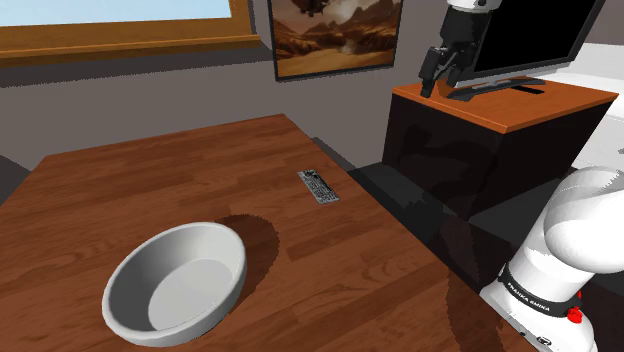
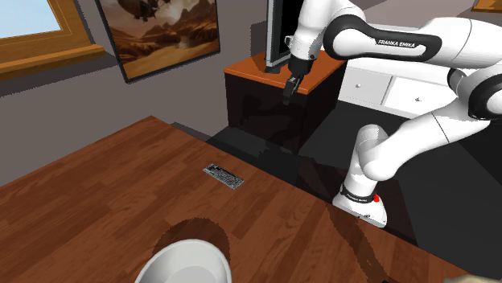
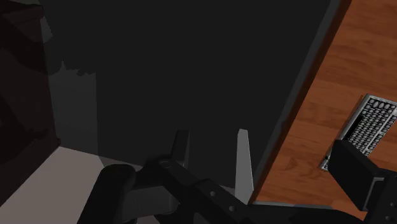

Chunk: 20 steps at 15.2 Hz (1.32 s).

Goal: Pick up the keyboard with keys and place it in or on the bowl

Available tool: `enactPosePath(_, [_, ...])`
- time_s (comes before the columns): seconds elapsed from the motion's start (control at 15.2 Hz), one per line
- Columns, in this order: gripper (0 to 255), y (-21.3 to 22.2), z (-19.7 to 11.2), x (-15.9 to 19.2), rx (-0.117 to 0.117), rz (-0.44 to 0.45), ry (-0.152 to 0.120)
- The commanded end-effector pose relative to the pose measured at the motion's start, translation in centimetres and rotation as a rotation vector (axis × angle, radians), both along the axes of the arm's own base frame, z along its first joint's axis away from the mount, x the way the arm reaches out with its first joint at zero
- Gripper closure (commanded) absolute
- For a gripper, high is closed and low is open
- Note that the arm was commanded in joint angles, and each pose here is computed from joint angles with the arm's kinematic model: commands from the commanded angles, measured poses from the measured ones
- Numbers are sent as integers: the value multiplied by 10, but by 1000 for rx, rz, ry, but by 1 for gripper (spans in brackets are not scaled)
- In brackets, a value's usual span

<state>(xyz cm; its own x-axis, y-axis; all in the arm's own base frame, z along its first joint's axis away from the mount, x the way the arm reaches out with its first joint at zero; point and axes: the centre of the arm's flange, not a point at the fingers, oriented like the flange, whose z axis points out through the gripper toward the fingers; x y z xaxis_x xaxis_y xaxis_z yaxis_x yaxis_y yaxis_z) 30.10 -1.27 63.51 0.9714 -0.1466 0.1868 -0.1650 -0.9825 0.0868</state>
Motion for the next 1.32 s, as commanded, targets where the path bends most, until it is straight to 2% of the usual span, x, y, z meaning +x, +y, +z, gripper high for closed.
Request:
enactPosePath(0.0, [0,0,0,0,0,0,0])
enactPosePath(1.25, [0,108,-157,161,122,-8,97])
